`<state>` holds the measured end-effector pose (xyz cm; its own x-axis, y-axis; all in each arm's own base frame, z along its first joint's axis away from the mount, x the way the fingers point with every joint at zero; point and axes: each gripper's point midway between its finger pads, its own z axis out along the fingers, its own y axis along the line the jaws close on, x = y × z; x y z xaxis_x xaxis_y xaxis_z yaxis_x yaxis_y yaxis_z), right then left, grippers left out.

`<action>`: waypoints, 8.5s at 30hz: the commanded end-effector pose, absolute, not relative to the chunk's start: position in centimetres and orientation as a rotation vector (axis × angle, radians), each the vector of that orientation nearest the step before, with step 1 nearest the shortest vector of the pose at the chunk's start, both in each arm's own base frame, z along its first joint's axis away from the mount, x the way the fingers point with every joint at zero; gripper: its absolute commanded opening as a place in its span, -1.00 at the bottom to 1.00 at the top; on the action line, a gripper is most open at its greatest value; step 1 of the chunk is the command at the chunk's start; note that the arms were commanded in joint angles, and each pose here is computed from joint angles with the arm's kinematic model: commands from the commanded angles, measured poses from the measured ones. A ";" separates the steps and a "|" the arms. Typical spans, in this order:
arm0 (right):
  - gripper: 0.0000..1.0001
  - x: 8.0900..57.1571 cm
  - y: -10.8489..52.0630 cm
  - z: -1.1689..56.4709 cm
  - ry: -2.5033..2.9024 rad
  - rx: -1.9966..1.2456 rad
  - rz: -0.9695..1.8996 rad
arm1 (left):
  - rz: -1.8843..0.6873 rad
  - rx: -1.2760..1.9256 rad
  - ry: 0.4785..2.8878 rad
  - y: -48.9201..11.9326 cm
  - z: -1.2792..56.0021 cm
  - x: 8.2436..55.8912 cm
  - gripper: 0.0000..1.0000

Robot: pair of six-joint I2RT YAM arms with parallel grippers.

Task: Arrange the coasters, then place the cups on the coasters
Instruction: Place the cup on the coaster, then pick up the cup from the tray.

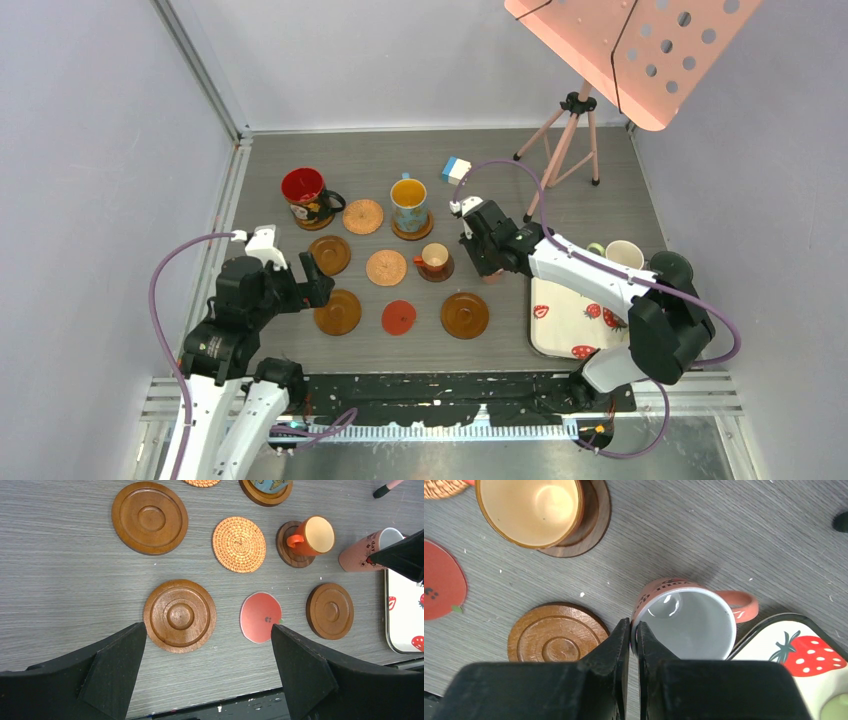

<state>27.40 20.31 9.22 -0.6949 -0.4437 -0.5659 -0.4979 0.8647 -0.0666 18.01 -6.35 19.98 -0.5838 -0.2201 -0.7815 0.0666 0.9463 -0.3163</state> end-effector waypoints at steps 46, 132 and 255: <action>-0.89 16.7 42.3 19.4 2.147 -1.044 0.401 | -0.140 -0.367 1.703 1.1 26.3 14.4 0.98; 0.10 25.5 4.0 19.7 2.205 0.284 -0.364 | -0.391 -0.102 1.880 -5.3 24.0 16.9 0.98; -0.89 31.8 6.2 20.6 2.160 0.125 -0.047 | -0.356 -0.129 1.868 -4.6 24.0 16.8 0.98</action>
